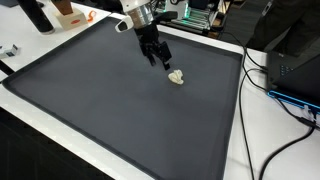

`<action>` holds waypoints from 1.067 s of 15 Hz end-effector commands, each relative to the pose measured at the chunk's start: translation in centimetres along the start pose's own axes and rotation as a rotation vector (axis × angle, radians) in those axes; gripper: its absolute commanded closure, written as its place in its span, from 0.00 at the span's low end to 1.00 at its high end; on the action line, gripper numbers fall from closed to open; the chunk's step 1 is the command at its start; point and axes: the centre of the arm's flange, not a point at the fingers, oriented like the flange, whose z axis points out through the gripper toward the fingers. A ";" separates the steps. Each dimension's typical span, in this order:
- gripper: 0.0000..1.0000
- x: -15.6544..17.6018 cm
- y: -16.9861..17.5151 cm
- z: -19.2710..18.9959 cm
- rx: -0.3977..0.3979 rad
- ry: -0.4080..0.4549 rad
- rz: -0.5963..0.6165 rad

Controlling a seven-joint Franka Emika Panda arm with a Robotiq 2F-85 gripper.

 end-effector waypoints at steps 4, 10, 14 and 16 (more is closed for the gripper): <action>0.00 3.0 -4.5 -0.6 -0.178 -0.055 -0.150; 0.00 3.5 -9.5 0.1 -0.372 -0.124 -0.298; 0.00 2.8 -13.9 1.3 -0.497 -0.146 -0.405; 0.00 2.3 -16.0 1.9 -0.551 -0.145 -0.461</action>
